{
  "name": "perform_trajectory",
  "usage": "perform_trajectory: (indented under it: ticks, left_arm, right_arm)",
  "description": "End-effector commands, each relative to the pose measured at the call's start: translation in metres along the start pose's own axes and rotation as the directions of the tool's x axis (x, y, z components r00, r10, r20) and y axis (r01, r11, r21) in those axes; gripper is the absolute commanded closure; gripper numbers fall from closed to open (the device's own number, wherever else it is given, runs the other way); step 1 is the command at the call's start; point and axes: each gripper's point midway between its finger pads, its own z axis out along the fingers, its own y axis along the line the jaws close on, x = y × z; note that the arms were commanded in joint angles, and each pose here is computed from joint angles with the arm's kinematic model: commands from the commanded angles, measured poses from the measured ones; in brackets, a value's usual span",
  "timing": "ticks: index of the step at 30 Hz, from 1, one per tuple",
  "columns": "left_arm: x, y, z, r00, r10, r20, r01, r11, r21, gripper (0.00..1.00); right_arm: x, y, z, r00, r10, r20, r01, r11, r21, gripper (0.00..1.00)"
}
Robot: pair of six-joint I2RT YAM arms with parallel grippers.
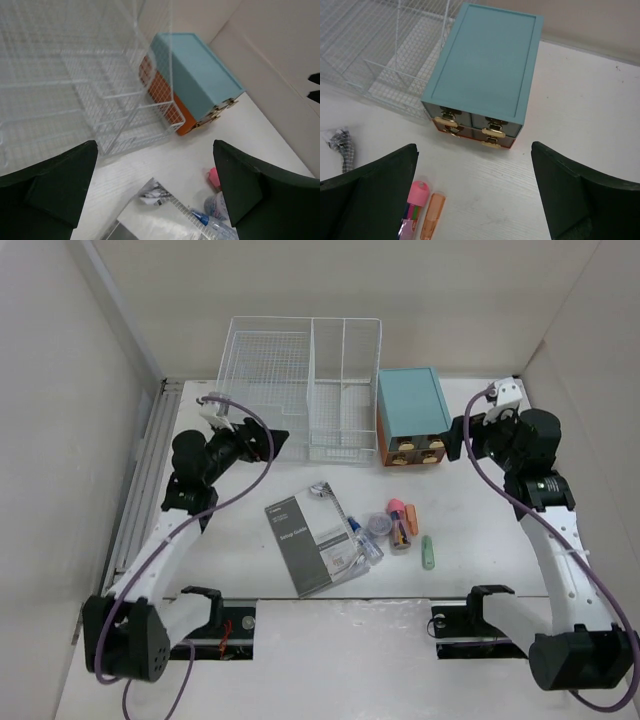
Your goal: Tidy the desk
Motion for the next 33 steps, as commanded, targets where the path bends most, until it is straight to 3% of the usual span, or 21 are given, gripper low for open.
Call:
perform_trajectory:
  ticks: [1,3,5,8,11,16,17,20,21,22,23,24,25,26,27,28,30,32,33]
  left_arm:
    - [-0.041,-0.059,-0.022,0.953,0.238,0.188,-0.260,0.960,0.101,0.00]
    - [-0.052,-0.092,-0.041,0.902,0.331,0.278,-0.376,0.918,0.127,0.00]
    - [-0.045,-0.102,-0.049,0.893,0.339,0.295,-0.391,0.910,0.139,0.00]
    - [-0.035,-0.116,-0.064,0.935,0.165,0.313,-0.240,0.946,0.218,0.00]
    - [-0.029,-0.127,-0.070,0.936,0.138,0.323,-0.235,0.929,0.285,0.00]
    - [0.003,-0.110,-0.044,0.994,0.045,0.097,-0.067,0.971,0.230,0.00]
    - [0.027,-0.103,-0.039,1.000,0.008,-0.012,-0.006,0.983,0.184,0.00]
    - [0.046,-0.089,-0.034,0.998,-0.038,-0.055,0.039,0.999,0.018,0.00]
    - [0.063,-0.102,-0.037,0.994,-0.045,-0.101,0.047,0.999,0.020,0.08]
    - [0.071,-0.088,-0.036,0.996,-0.053,-0.076,0.047,0.996,-0.078,0.23]
    - [0.075,-0.090,-0.038,0.995,-0.074,-0.063,0.067,0.993,-0.098,0.36]
    - [0.085,-0.098,-0.042,0.993,-0.091,-0.070,0.085,0.992,-0.093,0.41]
    - [0.087,-0.097,-0.045,0.987,-0.149,-0.056,0.141,0.983,-0.120,0.44]
    - [0.095,-0.090,-0.046,0.986,-0.159,-0.053,0.149,0.977,-0.155,0.44]
    - [0.098,-0.086,-0.050,0.983,-0.179,-0.046,0.168,0.969,-0.180,0.44]
    - [0.103,-0.089,-0.056,0.978,-0.203,-0.047,0.191,0.965,-0.181,0.33]
    - [0.115,-0.077,-0.064,0.969,-0.244,-0.026,0.230,0.942,-0.243,0.27]
    - [0.126,-0.059,-0.077,0.959,-0.283,-0.007,0.266,0.908,-0.324,0.17]
    - [0.131,-0.053,-0.081,0.955,-0.295,-0.004,0.276,0.897,-0.346,0.17]
  right_arm:
    - [-0.026,0.012,-0.017,0.992,-0.077,0.104,0.082,0.996,-0.047,0.00]
    - [-0.025,0.013,-0.021,0.982,-0.147,0.117,0.154,0.987,-0.055,0.00]
    - [-0.025,0.006,-0.023,0.982,-0.151,0.116,0.153,0.988,-0.011,0.00]
    - [-0.030,-0.015,-0.027,0.985,-0.141,0.103,0.130,0.985,0.112,0.00]
    - [-0.034,-0.043,-0.032,0.987,-0.131,0.088,0.103,0.958,0.267,0.00]
    - [-0.030,-0.043,-0.031,0.990,-0.123,0.063,0.102,0.959,0.266,0.00]
    - [-0.026,-0.041,-0.030,0.990,-0.132,0.048,0.116,0.962,0.246,0.00]
    - [-0.016,-0.023,-0.024,0.987,-0.157,0.023,0.153,0.980,0.131,0.02]
    - [-0.018,-0.013,-0.024,0.969,-0.247,0.028,0.245,0.968,0.058,0.21]
    - [-0.015,0.002,-0.020,0.972,-0.232,0.036,0.233,0.972,-0.028,0.59]
    - [-0.015,0.010,-0.020,0.976,-0.211,0.048,0.214,0.974,-0.069,0.88]
    - [-0.010,0.022,-0.017,0.978,-0.203,0.051,0.208,0.968,-0.141,0.96]
    - [-0.004,0.039,-0.018,0.979,-0.194,0.057,0.202,0.952,-0.230,0.80]
    - [-0.004,0.065,-0.020,0.977,-0.192,0.088,0.211,0.907,-0.364,0.48]
    - [0.005,0.090,-0.020,0.977,-0.195,0.090,0.214,0.859,-0.465,0.00]
    - [0.007,0.108,-0.021,0.975,-0.200,0.101,0.223,0.819,-0.529,0.00]
    - [0.022,0.151,-0.015,0.971,-0.215,0.109,0.233,0.724,-0.649,0.00]
    - [0.042,0.176,0.003,0.977,-0.212,0.036,0.176,0.692,-0.700,0.00]
    - [0.053,0.183,0.014,0.974,-0.226,0.000,0.162,0.700,-0.696,0.00]
